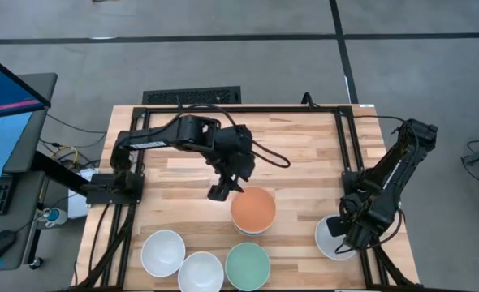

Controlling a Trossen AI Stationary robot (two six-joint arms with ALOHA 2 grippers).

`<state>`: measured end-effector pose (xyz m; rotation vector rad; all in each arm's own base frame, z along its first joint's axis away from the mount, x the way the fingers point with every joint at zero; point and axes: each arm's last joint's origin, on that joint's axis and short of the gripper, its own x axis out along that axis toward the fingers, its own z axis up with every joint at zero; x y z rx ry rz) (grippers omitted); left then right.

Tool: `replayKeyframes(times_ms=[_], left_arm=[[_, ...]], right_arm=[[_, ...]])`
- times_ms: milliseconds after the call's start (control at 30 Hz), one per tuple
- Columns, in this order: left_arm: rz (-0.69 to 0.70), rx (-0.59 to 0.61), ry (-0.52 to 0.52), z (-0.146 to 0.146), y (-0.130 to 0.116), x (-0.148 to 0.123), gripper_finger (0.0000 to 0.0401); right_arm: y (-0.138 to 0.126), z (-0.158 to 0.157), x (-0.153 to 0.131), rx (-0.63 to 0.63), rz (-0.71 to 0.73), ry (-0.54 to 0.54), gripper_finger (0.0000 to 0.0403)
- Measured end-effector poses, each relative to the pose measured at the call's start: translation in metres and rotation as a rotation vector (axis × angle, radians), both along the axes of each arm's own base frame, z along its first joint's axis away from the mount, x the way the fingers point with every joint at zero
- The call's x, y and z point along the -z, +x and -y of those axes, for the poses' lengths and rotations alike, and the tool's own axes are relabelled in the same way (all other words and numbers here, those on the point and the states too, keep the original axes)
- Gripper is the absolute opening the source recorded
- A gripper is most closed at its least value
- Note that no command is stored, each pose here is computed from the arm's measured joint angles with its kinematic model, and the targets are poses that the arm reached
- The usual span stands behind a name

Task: Nest bowls inside each other
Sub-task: Stack the white bowl on the orange bowl

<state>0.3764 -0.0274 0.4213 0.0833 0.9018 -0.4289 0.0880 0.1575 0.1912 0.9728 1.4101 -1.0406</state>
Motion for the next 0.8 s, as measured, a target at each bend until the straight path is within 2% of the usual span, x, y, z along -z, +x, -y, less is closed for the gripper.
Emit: replayKeyframes(times_ms=[100,200,333,433,500,633,733,800], left_arm=[[-0.006,-0.015,0.047,-0.002,-0.010,-0.006,0.0160],[0.024,-0.048,0.136,-0.005,-0.020,-0.015,0.0159],[0.042,-0.128,0.219,-0.016,-0.032,-0.025,0.0155],[0.003,-0.171,0.240,-0.029,-0.038,-0.022,0.0131],[-0.048,-0.201,0.254,-0.038,-0.040,-0.015,0.0100],[-0.146,-0.246,0.236,-0.056,-0.050,0.008,0.0020],[-0.035,-0.289,0.175,-0.062,-0.063,0.020,0.0009],[0.045,-0.345,0.131,-0.065,-0.084,0.030,0.0012]], right_arm=[[-0.005,0.001,0.008,-0.015,0.013,0.027,0.0235],[-0.006,-0.001,0.017,-0.028,0.045,0.082,0.0229],[-0.007,-0.001,0.023,-0.033,0.057,0.103,0.0202],[-0.007,0.000,0.023,-0.035,0.052,0.094,0.0168],[-0.007,0.000,0.023,-0.035,0.050,0.091,0.0141],[-0.007,0.000,0.023,-0.032,0.046,0.098,0.0086],[-0.003,-0.001,0.019,-0.020,0.057,0.112,0.0050],[0.000,-0.001,0.016,-0.014,0.075,0.112,0.0028]])
